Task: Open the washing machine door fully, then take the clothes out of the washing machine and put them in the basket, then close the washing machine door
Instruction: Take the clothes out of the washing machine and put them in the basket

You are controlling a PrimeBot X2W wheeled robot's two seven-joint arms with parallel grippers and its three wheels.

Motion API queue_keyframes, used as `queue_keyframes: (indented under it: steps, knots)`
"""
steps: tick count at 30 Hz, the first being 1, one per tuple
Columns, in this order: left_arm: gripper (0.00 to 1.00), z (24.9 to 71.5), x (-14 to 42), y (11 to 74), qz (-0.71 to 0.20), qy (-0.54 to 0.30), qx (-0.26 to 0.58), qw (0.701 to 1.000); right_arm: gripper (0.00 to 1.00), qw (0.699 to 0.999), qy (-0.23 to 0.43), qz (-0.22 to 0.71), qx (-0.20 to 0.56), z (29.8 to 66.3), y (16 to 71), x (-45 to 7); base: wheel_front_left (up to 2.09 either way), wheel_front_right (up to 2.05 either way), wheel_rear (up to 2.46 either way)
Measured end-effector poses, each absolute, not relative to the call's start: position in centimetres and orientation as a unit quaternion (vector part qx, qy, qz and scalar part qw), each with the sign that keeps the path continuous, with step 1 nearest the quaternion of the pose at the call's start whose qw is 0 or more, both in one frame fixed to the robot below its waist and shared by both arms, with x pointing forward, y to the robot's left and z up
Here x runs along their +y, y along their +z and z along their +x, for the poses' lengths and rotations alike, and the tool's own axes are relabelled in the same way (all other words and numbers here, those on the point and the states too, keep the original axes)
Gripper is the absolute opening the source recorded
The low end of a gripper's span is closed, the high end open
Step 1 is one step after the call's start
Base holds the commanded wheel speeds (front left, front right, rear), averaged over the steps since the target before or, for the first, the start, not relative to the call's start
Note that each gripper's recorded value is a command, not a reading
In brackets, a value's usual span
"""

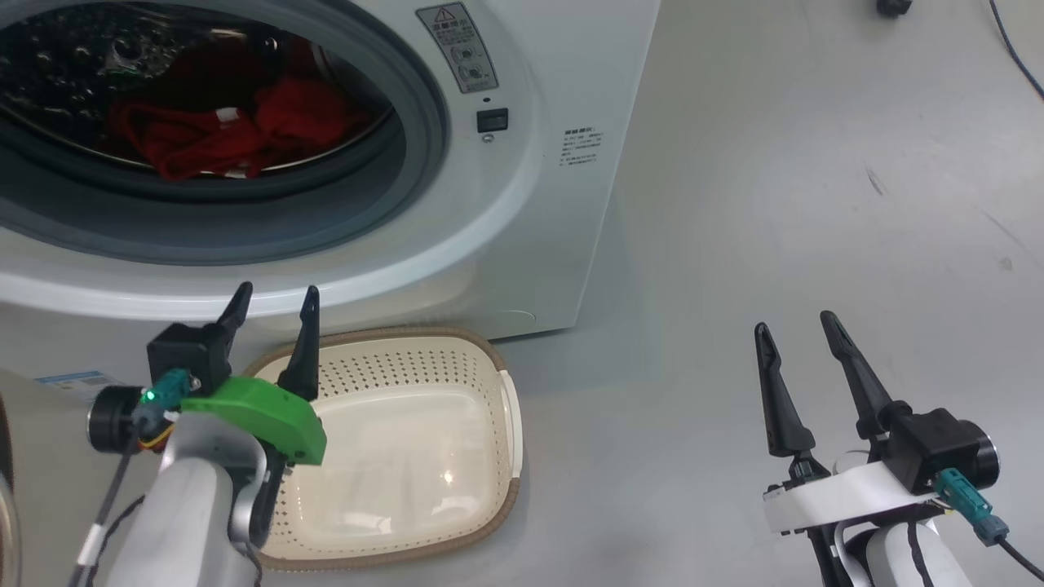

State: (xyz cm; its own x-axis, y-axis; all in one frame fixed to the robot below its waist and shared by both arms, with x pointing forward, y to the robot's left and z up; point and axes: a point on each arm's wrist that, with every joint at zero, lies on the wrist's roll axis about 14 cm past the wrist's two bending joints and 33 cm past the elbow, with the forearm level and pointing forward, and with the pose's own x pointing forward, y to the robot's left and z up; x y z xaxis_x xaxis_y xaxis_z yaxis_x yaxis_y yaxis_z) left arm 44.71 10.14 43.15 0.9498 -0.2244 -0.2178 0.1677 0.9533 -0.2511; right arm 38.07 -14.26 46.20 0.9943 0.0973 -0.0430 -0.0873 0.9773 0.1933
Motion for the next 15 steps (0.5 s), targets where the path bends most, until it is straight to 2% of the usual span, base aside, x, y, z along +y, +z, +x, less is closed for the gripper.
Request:
queue_keyframes:
  steps: [15]
  knots:
    - [1.0,56.8,8.2,41.3,-0.104,-0.159,0.18,0.965,1.0,0.993,-0.011,0.106,0.04,41.3,44.1,-17.6,0.0,0.0,0.0]
